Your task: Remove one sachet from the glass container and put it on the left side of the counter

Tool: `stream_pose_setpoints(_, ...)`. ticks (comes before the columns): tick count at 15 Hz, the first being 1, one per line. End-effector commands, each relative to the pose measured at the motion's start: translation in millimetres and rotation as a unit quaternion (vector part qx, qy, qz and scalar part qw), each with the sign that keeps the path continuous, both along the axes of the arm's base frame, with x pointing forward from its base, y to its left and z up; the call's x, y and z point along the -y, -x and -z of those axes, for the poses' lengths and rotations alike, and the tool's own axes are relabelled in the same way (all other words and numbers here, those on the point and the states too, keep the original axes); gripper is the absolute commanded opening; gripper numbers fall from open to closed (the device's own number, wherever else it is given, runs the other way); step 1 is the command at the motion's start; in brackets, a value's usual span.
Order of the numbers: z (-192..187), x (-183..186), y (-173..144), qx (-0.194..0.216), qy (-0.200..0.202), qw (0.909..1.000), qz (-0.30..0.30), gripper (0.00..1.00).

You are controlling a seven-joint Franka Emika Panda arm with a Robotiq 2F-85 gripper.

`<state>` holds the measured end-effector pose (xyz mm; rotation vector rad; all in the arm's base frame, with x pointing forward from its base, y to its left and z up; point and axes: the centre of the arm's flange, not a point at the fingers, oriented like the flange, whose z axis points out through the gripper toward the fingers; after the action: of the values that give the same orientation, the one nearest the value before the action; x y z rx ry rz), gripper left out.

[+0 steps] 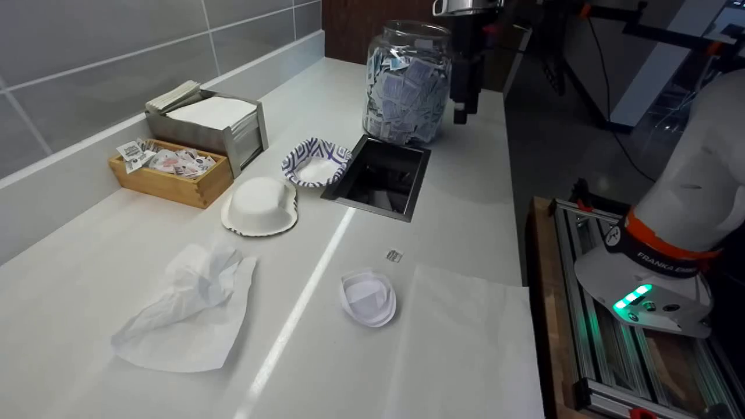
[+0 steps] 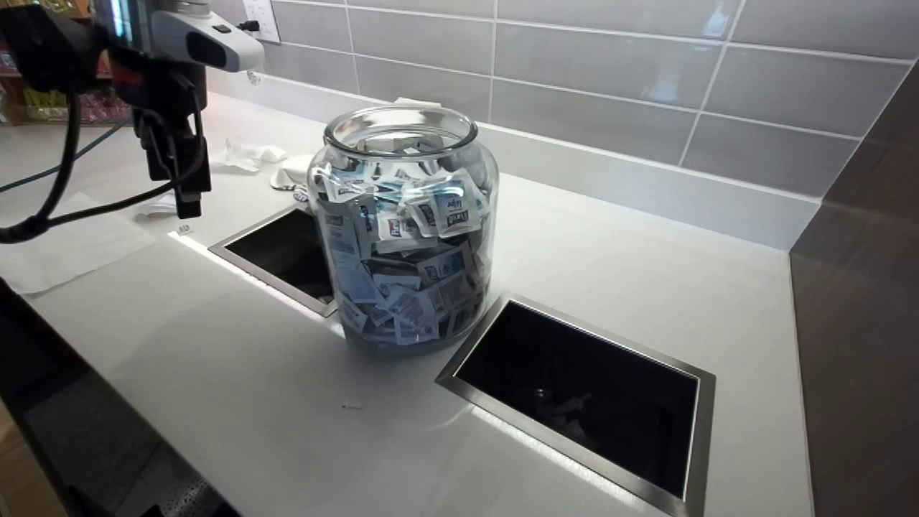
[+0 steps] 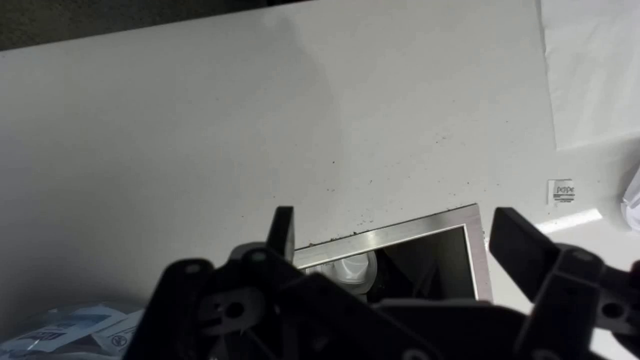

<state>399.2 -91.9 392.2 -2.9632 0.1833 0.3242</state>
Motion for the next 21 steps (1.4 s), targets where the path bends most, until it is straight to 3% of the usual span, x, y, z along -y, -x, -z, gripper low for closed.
stream_pose_setpoints(1, -17.1, 3.5, 0.5, 0.012, 0.039, 0.9988, 0.027, 1.00)
stream_pose_setpoints(4, -49.1, 6.7, -0.5, 0.048, 0.085, 0.9931, 0.065, 1.00)
stream_pose_setpoints(8, -92.4, 7.5, -3.4, 0.126, 0.156, 0.9749, 0.098, 1.00)
stream_pose_setpoints(11, -114.6, 15.6, -5.9, 0.184, 0.197, 0.9529, 0.139, 1.00)
stream_pose_setpoints(17, -128.7, 54.8, -10.4, 0.261, 0.225, 0.9015, 0.262, 1.00)
stream_pose_setpoints(18, -134.7, 48.2, -12.7, 0.241, 0.207, 0.9187, 0.235, 1.00)
stream_pose_setpoints(19, -136.7, 53.9, -12.8, 0.252, 0.210, 0.9125, 0.245, 1.00)
stream_pose_setpoints(21, -137.6, 58.3, -12.2, 0.257, 0.212, 0.9084, 0.252, 1.00)
